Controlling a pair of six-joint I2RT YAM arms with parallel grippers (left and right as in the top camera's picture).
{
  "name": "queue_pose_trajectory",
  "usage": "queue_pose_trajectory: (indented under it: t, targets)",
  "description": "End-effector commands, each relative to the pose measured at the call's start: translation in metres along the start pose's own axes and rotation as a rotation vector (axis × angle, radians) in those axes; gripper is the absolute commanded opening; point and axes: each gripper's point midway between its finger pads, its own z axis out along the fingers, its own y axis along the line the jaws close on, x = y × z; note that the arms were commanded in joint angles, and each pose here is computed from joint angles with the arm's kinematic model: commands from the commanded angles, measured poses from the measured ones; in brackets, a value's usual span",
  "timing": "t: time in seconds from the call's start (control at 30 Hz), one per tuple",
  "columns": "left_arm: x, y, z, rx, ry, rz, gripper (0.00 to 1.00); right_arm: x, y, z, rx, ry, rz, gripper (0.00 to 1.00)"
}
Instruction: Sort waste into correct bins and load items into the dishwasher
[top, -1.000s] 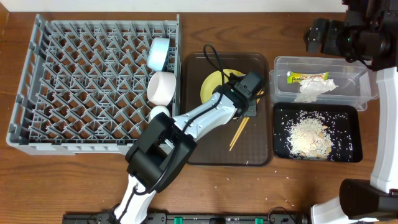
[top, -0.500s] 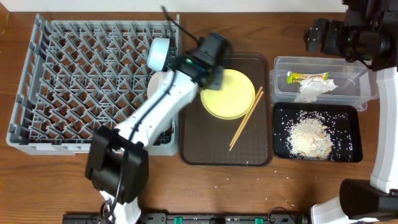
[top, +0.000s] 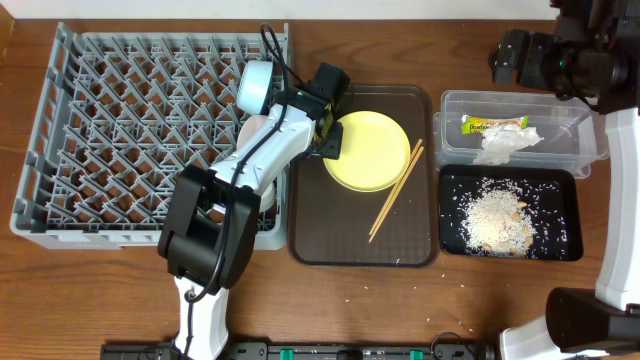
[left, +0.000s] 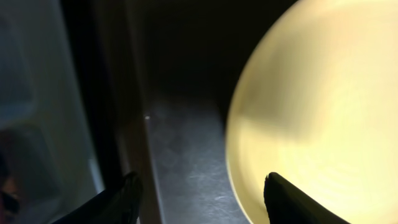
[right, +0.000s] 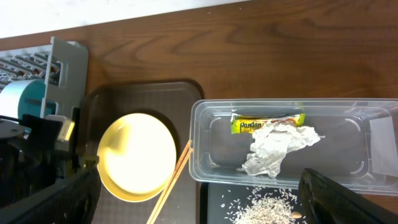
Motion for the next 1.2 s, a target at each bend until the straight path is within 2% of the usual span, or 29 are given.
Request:
queue_pose_trajectory:
  t: [0.0, 0.4, 0.8, 0.9, 1.03, 1.17]
  targets:
    - [0.012, -0.008, 0.016, 0.048, 0.059, 0.014, 0.65, 0.002, 0.003, 0.002, -0.008, 0.008, 0.005, 0.99]
    - [0.023, -0.015, 0.043, 0.079, 0.117, 0.013, 0.64, 0.002, 0.003, 0.002, -0.008, 0.008, 0.005, 0.99]
    - [0.019, -0.036, 0.049, 0.186, 0.109, 0.002, 0.49, 0.002, 0.003, 0.002, -0.008, 0.008, 0.005, 0.99]
    - [0.020, -0.036, 0.051, 0.186, 0.106, 0.001, 0.39, 0.002, 0.003, 0.002, -0.008, 0.008, 0.005, 0.99]
    - [0.020, -0.035, 0.056, 0.179, 0.106, 0.002, 0.08, 0.002, 0.003, 0.002, -0.007, 0.008, 0.006, 0.99]
    - [0.019, -0.027, 0.061, 0.134, 0.097, 0.001, 0.07, 0.002, 0.003, 0.002, -0.008, 0.008, 0.005, 0.99]
